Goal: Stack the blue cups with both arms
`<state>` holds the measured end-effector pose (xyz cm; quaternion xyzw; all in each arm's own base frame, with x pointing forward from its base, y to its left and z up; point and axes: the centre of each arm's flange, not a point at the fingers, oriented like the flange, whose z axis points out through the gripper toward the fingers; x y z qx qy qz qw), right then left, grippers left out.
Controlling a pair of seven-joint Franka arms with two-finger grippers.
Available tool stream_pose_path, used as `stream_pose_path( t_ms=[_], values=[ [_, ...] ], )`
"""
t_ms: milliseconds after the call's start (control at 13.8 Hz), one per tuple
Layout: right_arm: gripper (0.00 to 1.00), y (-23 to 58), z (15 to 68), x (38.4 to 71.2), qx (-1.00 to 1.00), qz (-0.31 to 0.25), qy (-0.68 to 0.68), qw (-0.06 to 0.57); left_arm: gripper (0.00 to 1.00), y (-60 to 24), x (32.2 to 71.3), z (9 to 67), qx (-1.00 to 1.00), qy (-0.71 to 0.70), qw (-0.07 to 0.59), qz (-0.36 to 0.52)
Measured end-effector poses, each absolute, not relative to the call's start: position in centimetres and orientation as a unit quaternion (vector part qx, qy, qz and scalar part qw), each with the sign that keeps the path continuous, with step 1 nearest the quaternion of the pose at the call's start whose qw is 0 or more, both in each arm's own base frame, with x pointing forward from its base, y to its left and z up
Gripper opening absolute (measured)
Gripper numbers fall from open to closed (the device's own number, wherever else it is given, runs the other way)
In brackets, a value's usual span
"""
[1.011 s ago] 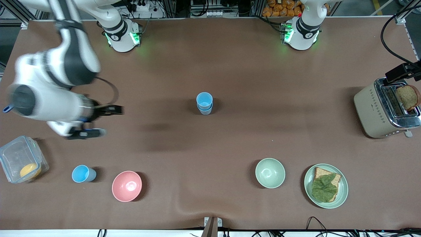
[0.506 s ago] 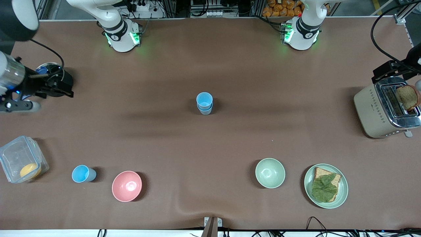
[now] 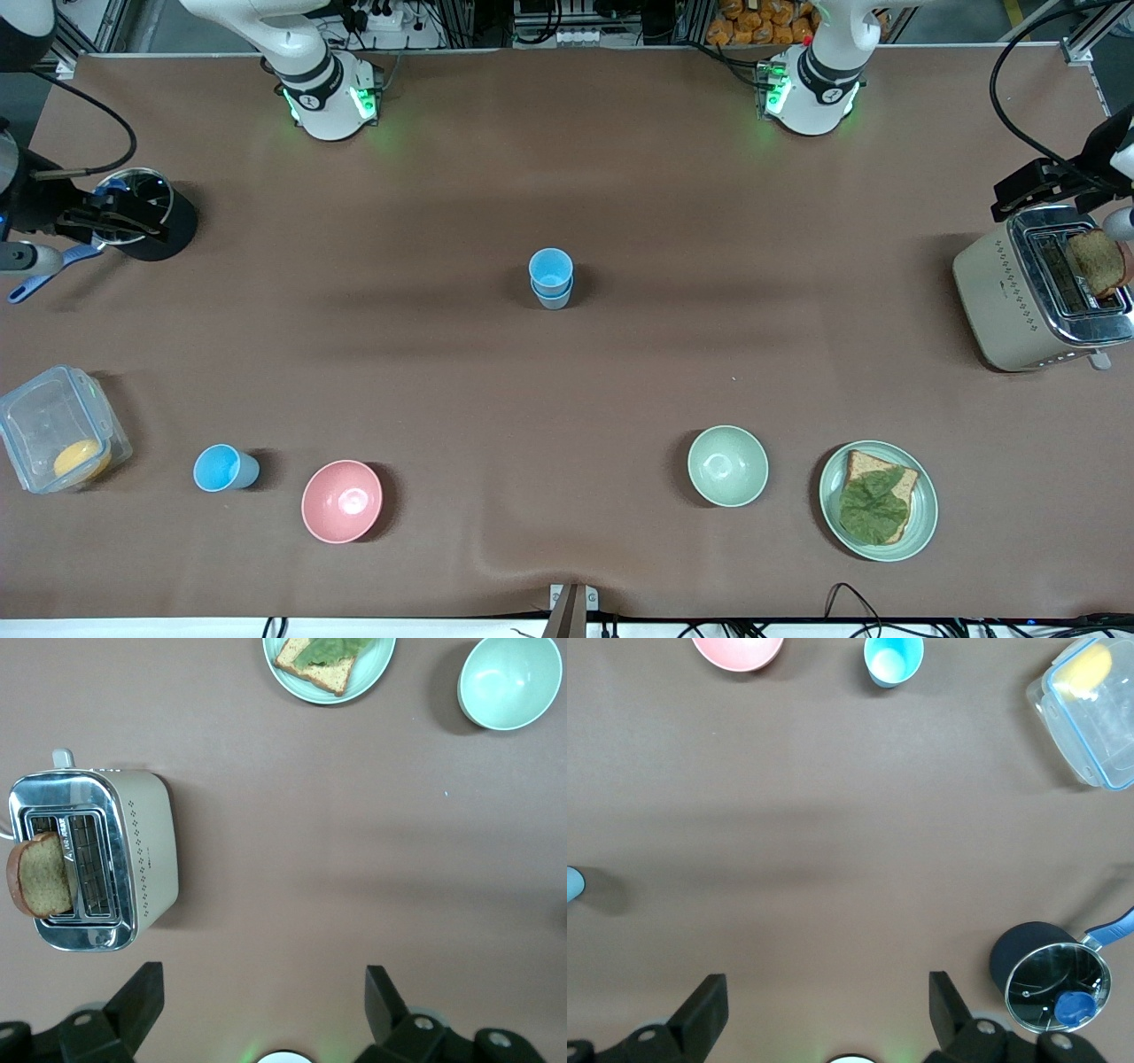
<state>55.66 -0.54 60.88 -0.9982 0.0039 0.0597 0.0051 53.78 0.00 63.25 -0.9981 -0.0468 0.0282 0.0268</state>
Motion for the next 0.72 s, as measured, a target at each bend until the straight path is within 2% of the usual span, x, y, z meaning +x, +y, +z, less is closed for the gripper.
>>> stream_pose_path(
  t_ms=[722],
  values=[
    [1.0,-1.19,61.09,56.06,-0.999,0.042,0.01,0.005,1.0,-0.27,53.77,63.32,-0.998,-0.049,0.02,0.027]
  ],
)
